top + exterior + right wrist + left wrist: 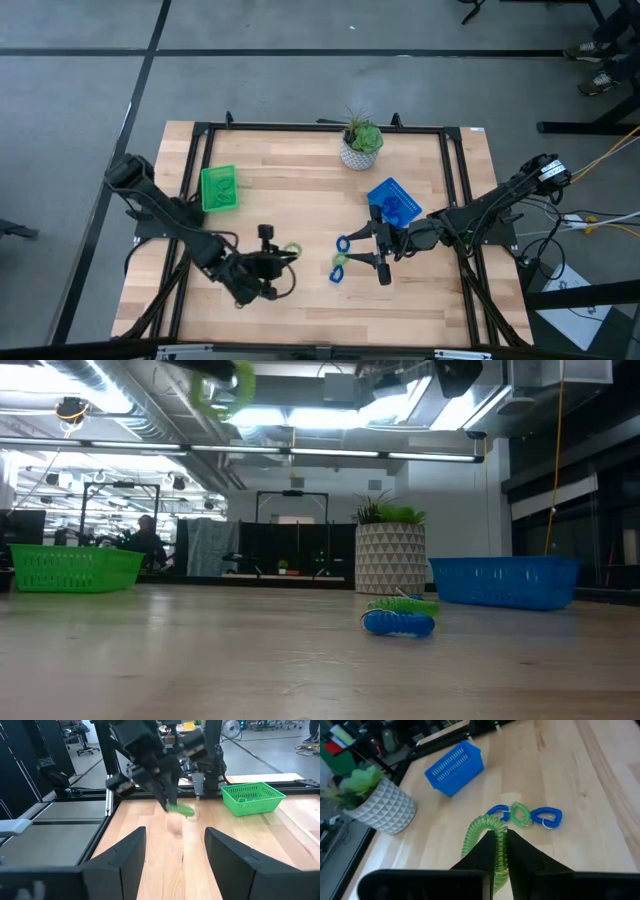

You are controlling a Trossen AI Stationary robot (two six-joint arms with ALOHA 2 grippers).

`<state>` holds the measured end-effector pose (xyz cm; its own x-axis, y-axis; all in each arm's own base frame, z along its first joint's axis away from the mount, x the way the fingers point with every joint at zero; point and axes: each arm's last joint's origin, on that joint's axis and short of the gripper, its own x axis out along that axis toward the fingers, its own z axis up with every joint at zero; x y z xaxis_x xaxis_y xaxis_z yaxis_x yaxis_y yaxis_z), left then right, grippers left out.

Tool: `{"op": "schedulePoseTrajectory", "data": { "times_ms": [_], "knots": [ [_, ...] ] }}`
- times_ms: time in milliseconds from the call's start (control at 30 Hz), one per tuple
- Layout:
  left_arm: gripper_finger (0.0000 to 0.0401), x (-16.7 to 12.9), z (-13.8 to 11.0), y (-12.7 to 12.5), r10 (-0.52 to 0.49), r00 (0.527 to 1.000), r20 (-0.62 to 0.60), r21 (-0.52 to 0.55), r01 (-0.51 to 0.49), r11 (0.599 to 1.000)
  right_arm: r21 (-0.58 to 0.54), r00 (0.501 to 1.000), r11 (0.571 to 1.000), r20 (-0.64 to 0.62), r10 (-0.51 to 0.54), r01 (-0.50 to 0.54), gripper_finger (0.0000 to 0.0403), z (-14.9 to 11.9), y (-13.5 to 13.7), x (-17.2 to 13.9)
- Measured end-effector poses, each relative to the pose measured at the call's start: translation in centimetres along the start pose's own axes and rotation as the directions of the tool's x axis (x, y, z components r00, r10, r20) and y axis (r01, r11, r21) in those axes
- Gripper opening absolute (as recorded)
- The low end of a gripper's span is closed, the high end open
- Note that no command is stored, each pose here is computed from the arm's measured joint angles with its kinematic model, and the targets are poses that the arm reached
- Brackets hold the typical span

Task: Sort spring keychains
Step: Put the green spring keychain in the green bin

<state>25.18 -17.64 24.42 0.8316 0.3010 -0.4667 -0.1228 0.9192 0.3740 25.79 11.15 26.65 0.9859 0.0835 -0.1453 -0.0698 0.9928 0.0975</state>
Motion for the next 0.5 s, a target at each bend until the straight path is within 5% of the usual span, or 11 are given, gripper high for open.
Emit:
{"op": "schedulePoseTrajectory", "data": {
  "times_ms": [500],
  "knots": [
    [0.0024,-4.5,-1.5,-1.9,0.120,0.990,0.080,0.059,-0.125,0.990,-0.002,1.000,1.000,-0.005,0.000,0.000,0.0202,-0.1,0.0,0.0]
  ]
}}
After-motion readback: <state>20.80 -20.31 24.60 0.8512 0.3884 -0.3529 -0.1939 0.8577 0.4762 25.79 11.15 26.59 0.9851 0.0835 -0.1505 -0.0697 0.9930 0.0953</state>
